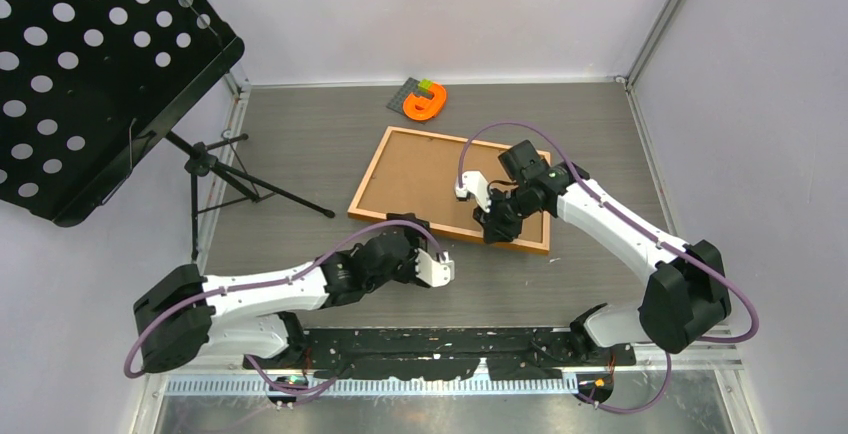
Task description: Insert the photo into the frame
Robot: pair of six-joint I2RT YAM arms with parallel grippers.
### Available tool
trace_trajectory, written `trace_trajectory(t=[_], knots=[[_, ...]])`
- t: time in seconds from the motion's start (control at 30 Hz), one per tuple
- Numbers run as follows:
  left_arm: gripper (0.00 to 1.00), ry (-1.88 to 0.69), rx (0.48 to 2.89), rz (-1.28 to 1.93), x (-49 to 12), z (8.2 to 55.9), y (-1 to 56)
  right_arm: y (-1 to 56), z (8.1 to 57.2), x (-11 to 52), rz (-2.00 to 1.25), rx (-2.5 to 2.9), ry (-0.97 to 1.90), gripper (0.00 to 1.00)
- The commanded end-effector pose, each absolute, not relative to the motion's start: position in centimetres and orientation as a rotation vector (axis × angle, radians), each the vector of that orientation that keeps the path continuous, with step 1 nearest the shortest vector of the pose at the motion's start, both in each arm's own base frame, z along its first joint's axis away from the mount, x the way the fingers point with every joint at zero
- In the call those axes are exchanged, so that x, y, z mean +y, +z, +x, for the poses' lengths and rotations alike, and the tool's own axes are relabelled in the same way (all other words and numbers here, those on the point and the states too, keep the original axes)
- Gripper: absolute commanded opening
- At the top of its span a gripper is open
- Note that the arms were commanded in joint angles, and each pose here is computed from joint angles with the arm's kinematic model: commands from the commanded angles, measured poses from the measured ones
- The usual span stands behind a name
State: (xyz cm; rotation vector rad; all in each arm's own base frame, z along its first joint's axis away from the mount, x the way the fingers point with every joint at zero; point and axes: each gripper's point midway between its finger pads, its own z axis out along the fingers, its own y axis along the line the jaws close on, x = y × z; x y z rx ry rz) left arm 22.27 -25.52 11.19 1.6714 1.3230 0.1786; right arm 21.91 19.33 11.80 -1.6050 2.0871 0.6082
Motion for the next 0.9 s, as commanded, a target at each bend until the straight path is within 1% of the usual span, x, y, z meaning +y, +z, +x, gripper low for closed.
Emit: trace_trajectory(t=[0.0, 0.37, 0.47, 0.67, 0.87], knots=[[0.92, 0.222, 1.228, 1.593, -27.1, 23.7, 13.4, 14.4, 23.0, 20.3, -1.545, 2.022, 0.633, 0.06], [0.77, 0.273, 1.193, 1.628, -27.6, 24.3, 12.5, 14.6, 22.9, 20.4, -1.540, 2.019, 0.652, 0.06], [0.70, 0.278, 1.189, 1.634, -27.8, 24.4, 12.4, 14.7, 22.8, 20.4, -1.539, 2.020, 0.655, 0.06], [0.67, 0.288, 1.189, 1.633, -28.0, 24.7, 12.5, 14.7, 22.6, 20.3, -1.538, 2.021, 0.653, 0.06], [0.59, 0.310, 1.182, 1.641, -28.0, 24.9, 12.2, 14.8, 22.6, 20.2, -1.536, 2.022, 0.648, 0.06]])
